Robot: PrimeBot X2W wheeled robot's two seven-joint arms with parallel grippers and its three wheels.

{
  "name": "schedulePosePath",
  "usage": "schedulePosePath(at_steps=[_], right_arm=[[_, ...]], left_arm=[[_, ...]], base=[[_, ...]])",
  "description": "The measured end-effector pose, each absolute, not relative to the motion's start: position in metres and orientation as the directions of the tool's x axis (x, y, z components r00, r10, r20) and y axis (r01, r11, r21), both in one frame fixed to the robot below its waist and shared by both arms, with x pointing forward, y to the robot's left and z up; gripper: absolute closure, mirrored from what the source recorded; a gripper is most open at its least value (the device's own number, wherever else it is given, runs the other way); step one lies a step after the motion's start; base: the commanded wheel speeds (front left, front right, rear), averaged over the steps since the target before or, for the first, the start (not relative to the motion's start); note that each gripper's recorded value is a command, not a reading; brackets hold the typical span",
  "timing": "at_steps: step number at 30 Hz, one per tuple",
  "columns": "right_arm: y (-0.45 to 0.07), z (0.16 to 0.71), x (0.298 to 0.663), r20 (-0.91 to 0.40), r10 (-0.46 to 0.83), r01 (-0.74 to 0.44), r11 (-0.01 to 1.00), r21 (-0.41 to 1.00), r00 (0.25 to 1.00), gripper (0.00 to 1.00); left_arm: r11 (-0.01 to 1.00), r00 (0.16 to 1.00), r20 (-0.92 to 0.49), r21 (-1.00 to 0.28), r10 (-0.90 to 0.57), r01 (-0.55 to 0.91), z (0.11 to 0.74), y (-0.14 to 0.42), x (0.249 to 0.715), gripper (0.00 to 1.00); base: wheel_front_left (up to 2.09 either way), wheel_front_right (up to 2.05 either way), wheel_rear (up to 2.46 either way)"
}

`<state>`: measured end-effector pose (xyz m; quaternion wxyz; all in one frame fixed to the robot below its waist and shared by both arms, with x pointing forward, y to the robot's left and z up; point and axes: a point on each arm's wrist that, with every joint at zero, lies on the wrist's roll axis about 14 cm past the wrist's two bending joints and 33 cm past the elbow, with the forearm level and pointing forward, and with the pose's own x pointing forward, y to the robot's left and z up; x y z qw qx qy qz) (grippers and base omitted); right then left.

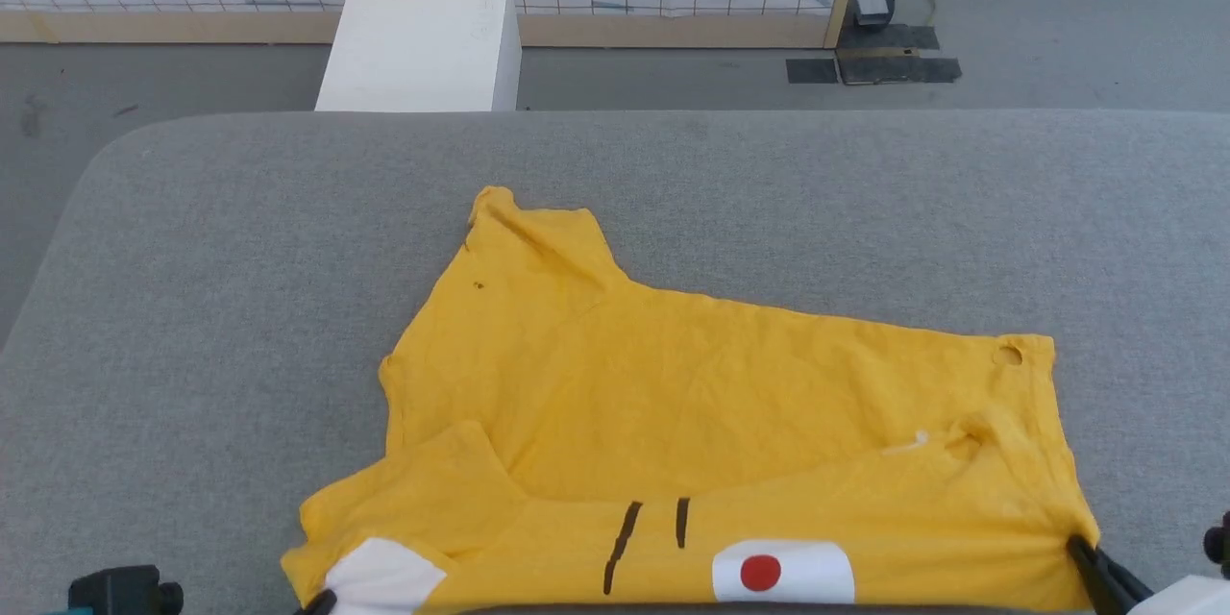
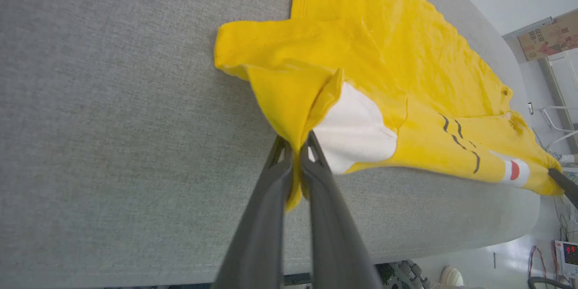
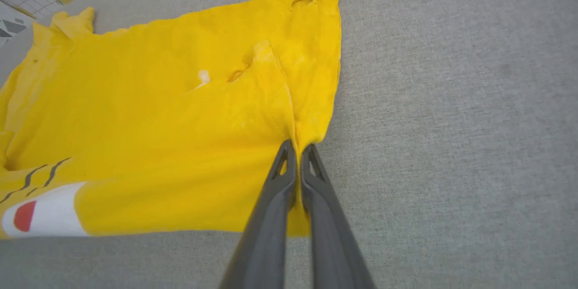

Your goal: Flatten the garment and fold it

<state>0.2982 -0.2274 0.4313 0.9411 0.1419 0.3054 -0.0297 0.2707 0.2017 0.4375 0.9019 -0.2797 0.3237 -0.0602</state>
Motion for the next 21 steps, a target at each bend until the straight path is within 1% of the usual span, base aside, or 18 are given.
schedulePosePath(at_steps=[4,9,14,18,19,20,21], right_arm=[[-0.222,0.412,0.285,-0.639,0.053,0.152,0.953,0.262,0.768,1.0],[-0.217,0.39,0.269,-0.697,0.069,0.168,0.949,0.266,0.714,1.0],[-0.215,0.373,0.259,-0.728,0.07,0.18,0.949,0.26,0.682,1.0],[-0.213,0.366,0.255,-0.732,0.07,0.188,0.946,0.265,0.678,1.0],[-0.213,0.365,0.256,-0.728,0.068,0.19,0.945,0.266,0.682,0.83],[-0.213,0.365,0.256,-0.727,0.069,0.189,0.945,0.267,0.683,0.64],[-0.212,0.366,0.258,-0.721,0.069,0.187,0.945,0.269,0.689,0.42]], left_arm=[[0.82,0.743,-0.586,-0.566,-0.323,-0.09,0.429,0.193,0.26,1.0],[0.81,0.701,-0.632,-0.57,-0.33,-0.133,0.414,0.193,0.248,1.0],[0.807,0.637,-0.69,-0.563,-0.343,-0.176,0.392,0.192,0.233,1.0],[0.8,0.637,-0.69,-0.571,-0.344,-0.186,0.387,0.19,0.234,1.0],[0.799,0.65,-0.681,-0.572,-0.336,-0.187,0.387,0.192,0.237,1.0],[0.8,0.658,-0.676,-0.572,-0.332,-0.184,0.388,0.192,0.239,0.76],[0.802,0.67,-0.667,-0.57,-0.327,-0.176,0.389,0.193,0.242,0.04]], base=[[0.0,0.0,0.0],[0.0,0.0,0.0],[0.0,0.0,0.0],[0.0,0.0,0.0],[0.0,0.0,0.0],[0.0,0.0,0.0],[0.0,0.0,0.0]])
